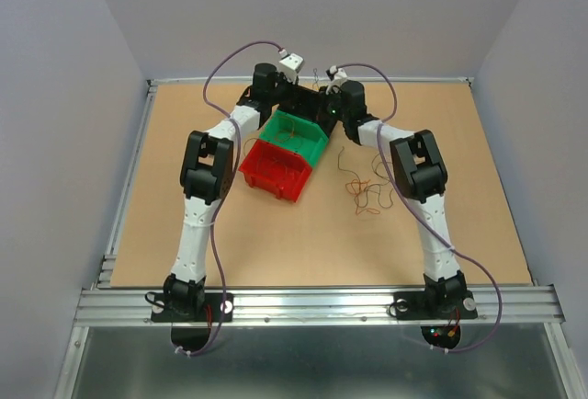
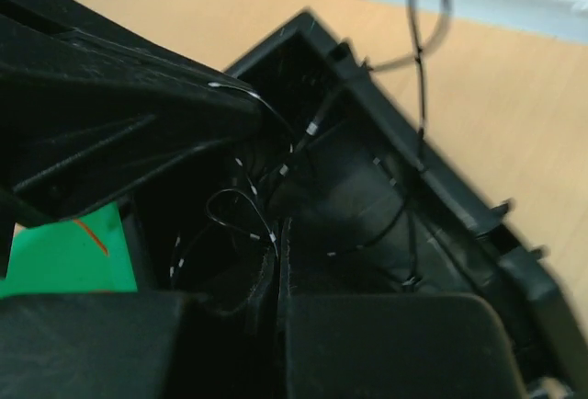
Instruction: Untangle the cables
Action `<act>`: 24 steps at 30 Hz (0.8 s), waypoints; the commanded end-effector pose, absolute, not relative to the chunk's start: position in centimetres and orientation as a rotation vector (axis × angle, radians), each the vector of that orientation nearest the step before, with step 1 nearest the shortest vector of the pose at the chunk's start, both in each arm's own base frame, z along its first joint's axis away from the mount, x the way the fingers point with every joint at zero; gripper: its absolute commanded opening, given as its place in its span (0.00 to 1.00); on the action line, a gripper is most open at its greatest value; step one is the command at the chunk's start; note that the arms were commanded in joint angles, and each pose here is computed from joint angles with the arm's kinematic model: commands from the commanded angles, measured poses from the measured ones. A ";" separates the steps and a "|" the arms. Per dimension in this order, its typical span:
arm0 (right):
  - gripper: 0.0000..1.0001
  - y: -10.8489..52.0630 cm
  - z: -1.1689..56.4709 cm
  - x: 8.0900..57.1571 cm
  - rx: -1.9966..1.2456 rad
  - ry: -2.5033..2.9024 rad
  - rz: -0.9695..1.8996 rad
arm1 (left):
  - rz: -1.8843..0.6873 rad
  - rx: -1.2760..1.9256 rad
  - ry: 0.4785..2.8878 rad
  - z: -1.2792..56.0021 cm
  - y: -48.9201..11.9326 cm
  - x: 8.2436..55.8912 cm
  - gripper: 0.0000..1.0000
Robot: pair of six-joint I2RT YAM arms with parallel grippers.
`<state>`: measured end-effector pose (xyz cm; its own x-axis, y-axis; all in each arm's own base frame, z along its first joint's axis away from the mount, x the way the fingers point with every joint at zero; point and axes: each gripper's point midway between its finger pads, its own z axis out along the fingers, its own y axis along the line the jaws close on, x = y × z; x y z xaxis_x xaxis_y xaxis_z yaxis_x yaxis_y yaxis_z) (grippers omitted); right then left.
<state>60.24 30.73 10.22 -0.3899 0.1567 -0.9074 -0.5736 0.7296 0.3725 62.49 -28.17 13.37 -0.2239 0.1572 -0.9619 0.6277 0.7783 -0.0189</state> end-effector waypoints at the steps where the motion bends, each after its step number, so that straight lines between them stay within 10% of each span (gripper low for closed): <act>1: 0.01 31.5 9.0 58.7 -0.411 1.879 0.742 | -0.499 0.714 1.716 16.8 -30.2 60.1 0.00; 24: 0.06 26.6 8.7 53.8 -0.299 2.124 0.556 | -0.512 0.676 1.827 14.5 -26.3 51.4 0.00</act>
<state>54.31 27.57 5.66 -0.6020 -0.0059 -0.7985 -0.4120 0.8589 0.3043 52.43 -26.15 9.37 -0.3486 0.2958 -0.8894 0.6606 0.7507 -0.0093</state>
